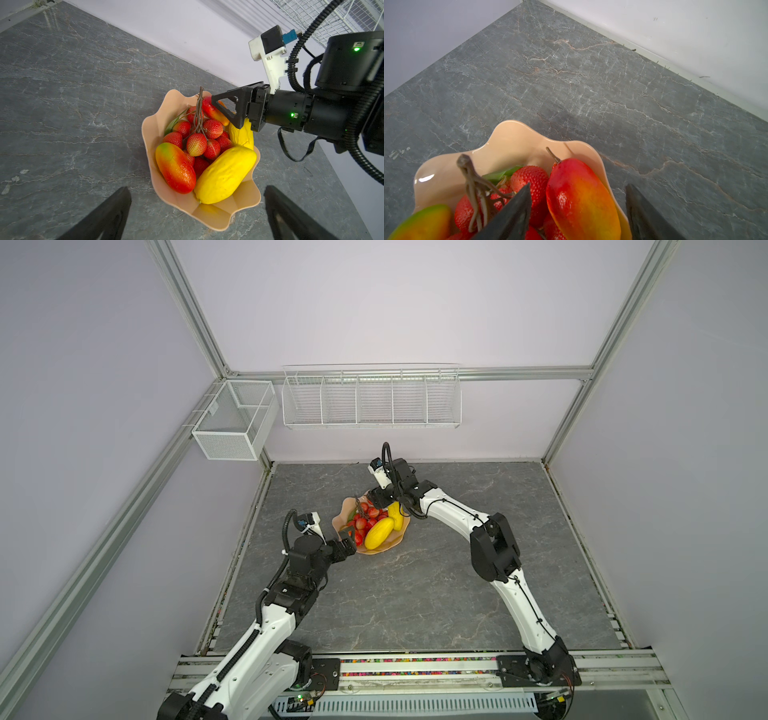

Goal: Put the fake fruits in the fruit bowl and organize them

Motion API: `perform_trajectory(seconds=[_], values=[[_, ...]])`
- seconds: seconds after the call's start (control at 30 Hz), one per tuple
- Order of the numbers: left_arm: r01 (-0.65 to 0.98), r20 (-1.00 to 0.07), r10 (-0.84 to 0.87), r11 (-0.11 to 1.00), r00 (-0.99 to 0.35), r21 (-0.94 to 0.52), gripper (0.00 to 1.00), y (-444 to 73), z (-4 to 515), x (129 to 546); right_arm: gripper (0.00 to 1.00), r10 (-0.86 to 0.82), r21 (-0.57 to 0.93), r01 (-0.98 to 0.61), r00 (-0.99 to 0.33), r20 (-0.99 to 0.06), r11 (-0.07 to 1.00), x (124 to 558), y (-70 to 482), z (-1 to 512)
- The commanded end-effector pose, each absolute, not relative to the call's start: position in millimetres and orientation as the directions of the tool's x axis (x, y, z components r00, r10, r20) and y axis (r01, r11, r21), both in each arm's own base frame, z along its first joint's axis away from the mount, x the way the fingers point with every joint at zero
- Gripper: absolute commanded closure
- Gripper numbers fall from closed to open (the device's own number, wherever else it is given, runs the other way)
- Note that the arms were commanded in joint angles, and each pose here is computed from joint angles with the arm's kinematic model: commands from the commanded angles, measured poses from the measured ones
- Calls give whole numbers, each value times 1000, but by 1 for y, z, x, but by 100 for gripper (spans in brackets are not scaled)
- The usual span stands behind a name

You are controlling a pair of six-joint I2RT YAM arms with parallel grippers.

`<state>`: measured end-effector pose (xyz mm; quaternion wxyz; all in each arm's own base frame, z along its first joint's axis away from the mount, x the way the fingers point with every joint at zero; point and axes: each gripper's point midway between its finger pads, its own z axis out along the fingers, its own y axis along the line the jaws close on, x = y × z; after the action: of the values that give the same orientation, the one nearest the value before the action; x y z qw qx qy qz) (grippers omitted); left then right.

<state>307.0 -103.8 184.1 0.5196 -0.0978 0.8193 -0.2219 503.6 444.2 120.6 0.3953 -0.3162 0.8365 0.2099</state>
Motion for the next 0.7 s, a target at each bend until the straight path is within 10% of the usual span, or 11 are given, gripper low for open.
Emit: perform_trajectory(seconds=[0.0,0.4,0.67], values=[[60,-831,-367,902,-418,-429,1,-96,191,308,25,-274,103,-722,-385,-881,684,504,455,194],[9,-858,-255,957,-445,-290,1,-84,192,320,12,-22,257,-552,-448,-894,793,468,316,265],[-581,-986,-76,814,-147,23,1,38,222,313,11,134,153,15,-567,-813,988,399,80,182]])
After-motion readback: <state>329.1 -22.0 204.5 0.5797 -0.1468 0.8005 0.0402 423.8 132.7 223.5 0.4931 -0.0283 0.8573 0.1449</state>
